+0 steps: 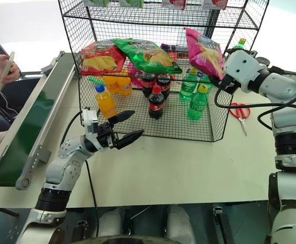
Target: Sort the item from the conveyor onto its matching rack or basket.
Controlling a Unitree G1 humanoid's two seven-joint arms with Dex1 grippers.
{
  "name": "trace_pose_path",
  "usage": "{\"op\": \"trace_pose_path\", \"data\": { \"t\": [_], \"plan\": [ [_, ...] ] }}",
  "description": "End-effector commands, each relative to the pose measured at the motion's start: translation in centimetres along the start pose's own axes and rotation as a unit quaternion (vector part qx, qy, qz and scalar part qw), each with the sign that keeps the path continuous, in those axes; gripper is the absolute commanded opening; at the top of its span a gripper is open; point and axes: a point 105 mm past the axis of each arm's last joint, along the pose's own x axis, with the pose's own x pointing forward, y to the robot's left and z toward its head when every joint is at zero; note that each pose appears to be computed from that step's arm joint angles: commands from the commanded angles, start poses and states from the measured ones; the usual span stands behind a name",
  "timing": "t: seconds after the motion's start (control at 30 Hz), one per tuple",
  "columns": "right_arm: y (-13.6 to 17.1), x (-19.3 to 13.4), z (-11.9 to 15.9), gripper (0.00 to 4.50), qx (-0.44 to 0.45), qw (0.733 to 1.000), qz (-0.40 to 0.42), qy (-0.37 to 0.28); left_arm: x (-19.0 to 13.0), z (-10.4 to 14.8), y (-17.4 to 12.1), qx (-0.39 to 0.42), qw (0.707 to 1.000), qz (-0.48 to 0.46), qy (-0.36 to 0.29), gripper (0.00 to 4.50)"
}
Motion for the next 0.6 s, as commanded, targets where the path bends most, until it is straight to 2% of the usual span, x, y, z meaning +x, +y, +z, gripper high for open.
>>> {"op": "trace_pose_path", "data": {
  "t": [0.03, 0.13, 0.2, 0.33, 0.43, 0.47, 0.6],
  "plan": [
    [0.2, -1.1, 1.7, 4.45, 0.011, 0.999, 0.009, -0.034, 0.2, 0.6, 0.0, 0.017, 1.000, -0.005, -0.006, 4.50],
    [1.2, -1.8, 3.5, 4.45, 0.052, 0.995, 0.034, -0.082, 0.0, 0.6, 0.1, 0.020, 1.000, -0.002, -0.004, 4.50],
    [1.9, -3.1, 5.6, 4.45, 0.103, 0.983, 0.054, -0.143, -0.3, 0.6, 0.3, 0.030, 1.000, 0.003, 0.002, 4.50],
    [2.3, -5.5, 7.4, 4.45, 0.200, 0.958, 0.053, -0.200, -1.7, 0.9, 1.2, 0.046, 0.998, 0.027, 0.015, 4.50],
    [5.0, -7.8, 7.3, 4.45, 0.286, 0.933, 0.086, -0.200, -4.4, 1.2, 3.7, 0.055, 0.990, 0.123, 0.044, 4.50],
    [6.4, -8.4, 6.5, 4.45, 0.313, 0.927, 0.103, -0.178, -5.5, 1.2, 4.3, 0.055, 0.985, 0.152, 0.060, 4.50],
    [10.8, -10.3, 4.7, 4.45, 0.347, 0.918, 0.148, -0.121, -8.6, 1.8, 4.9, 0.035, 0.977, 0.187, 0.098, 4.50]
  ]
}}
